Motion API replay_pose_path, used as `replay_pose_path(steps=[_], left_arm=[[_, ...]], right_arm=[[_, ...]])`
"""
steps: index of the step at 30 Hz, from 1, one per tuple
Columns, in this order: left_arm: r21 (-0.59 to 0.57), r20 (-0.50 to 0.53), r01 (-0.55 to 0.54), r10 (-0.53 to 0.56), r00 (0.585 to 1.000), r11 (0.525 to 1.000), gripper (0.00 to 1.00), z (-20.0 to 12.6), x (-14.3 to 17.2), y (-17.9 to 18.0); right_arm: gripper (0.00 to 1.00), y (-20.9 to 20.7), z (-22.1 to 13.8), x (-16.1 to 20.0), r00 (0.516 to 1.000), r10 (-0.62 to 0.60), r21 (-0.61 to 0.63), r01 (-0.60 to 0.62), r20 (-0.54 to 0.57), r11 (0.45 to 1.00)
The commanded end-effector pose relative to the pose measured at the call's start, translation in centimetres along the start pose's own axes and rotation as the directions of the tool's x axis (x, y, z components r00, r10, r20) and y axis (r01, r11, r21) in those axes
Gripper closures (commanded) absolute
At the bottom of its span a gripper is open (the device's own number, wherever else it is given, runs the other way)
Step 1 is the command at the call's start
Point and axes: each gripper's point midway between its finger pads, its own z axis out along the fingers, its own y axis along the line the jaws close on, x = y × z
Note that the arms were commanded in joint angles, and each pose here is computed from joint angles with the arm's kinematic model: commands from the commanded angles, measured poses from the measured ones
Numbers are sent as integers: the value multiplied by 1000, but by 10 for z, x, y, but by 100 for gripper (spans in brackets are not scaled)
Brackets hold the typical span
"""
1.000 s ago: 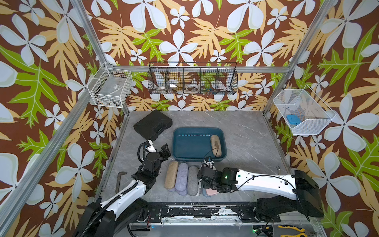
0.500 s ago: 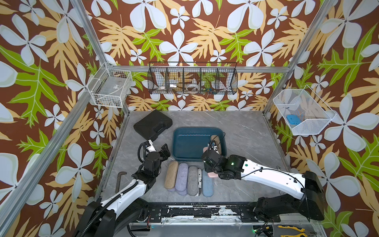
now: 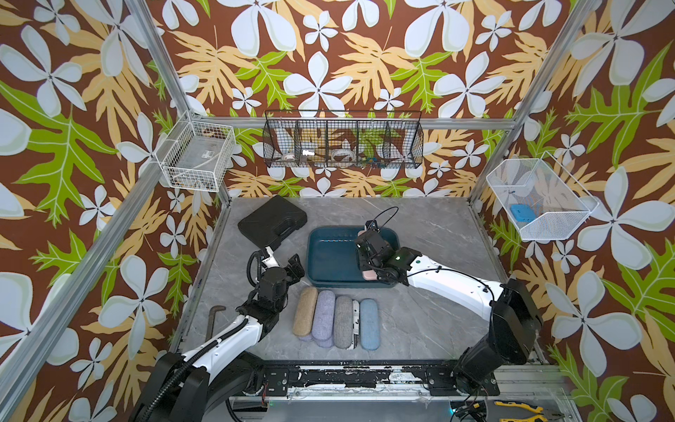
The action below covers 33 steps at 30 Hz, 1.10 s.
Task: Put the glasses cases into the storage boxes
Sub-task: Pick up the glasses case, then place the glasses case in the storage box.
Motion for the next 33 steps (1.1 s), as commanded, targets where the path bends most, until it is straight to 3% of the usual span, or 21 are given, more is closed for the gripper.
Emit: replay_pose_path(steps=[1,15,33], left_arm=[[9,23,3,-3,1000,1000,17,1,-7,-4],[-5,2,-15,15,1000,1000,16,7,-1,-3],[-13,-20,-33,33,999,999,16,12,2,-4]], right_arm=[[37,5,14,-9,1000,-17,-23,17,10,1000],[35,-4,79,22,995,-17,30,20,-103,999],[32,-11,112,46,986,-3,74,16,-168,997]])
